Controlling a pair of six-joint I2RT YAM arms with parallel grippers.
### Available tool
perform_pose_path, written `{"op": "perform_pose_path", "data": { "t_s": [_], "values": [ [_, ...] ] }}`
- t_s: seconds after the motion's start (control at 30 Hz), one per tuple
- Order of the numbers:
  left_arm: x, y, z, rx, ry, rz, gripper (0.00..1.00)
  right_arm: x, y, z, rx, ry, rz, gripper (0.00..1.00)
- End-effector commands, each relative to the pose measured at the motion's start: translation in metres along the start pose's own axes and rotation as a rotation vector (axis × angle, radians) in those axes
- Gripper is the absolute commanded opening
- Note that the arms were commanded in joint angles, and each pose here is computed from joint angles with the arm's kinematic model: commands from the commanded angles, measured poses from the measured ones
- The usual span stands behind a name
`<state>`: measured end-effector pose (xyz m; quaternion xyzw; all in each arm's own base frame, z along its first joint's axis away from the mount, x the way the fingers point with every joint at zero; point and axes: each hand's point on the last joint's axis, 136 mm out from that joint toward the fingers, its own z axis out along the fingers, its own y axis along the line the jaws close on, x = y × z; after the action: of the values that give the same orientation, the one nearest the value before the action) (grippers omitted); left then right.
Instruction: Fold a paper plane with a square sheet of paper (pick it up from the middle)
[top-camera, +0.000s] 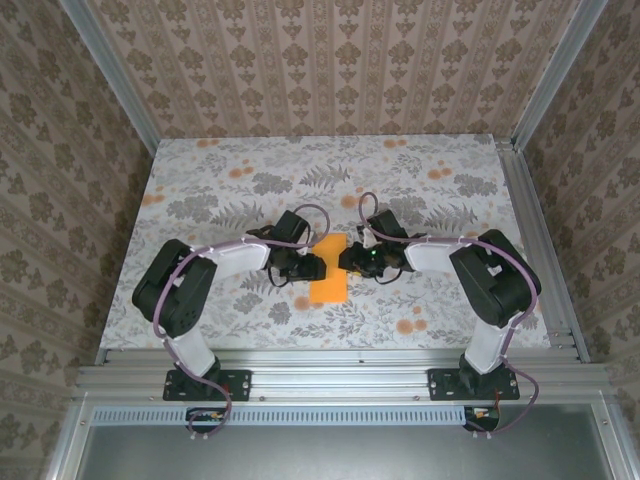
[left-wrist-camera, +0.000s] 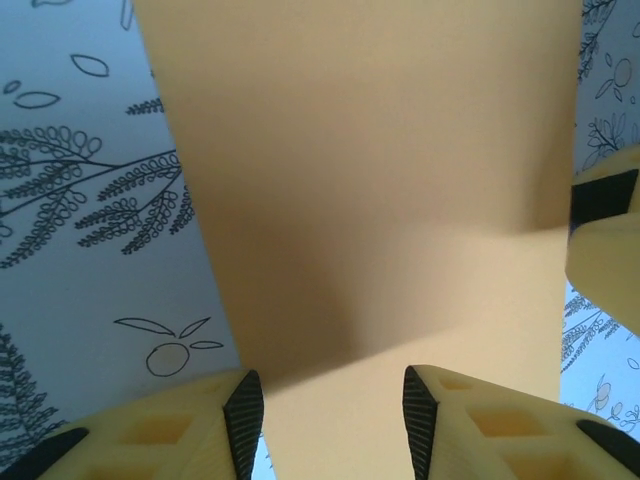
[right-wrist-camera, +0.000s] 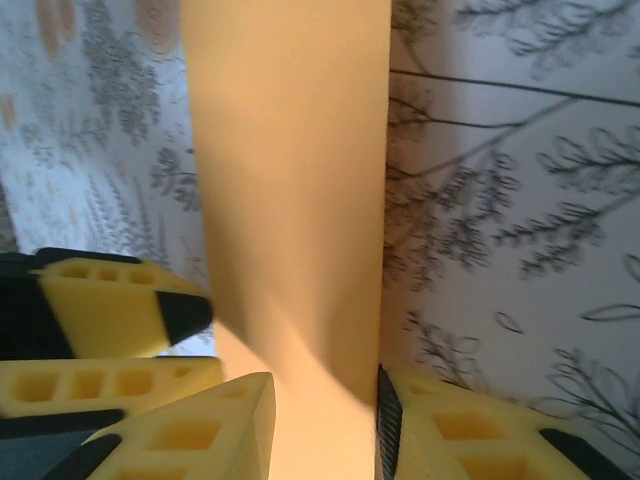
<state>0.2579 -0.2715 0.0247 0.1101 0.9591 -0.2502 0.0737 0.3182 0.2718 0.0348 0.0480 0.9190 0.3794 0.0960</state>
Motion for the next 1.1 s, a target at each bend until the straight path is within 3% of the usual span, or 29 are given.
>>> {"op": "perform_pose_path", "data": {
  "t_s": [0.0,0.47,0.63,0.9,1.07],
  "values": [
    [0.003,0.004,0.015,0.010,0.017,-0.003,0.43,0.002,0.015,0.003,-0.084,0.011,0.029,0.35],
    [0.002,0.005,0.017,0.033,0.023,0.005,0.38,0.012,0.014,0.015,-0.065,0.049,0.018,0.32],
    [0.000,0.002,0.013,0.044,0.015,0.006,0.38,0.012,0.015,0.016,-0.056,0.052,0.010,0.23],
    [-0.014,-0.008,-0.024,0.050,-0.051,0.032,0.42,0.004,0.023,-0.001,-0.065,0.017,-0.020,0.07],
    [-0.022,-0.011,-0.054,0.062,-0.110,0.008,0.52,-0.006,0.043,-0.018,-0.140,-0.024,-0.035,0.04]
  ]
}}
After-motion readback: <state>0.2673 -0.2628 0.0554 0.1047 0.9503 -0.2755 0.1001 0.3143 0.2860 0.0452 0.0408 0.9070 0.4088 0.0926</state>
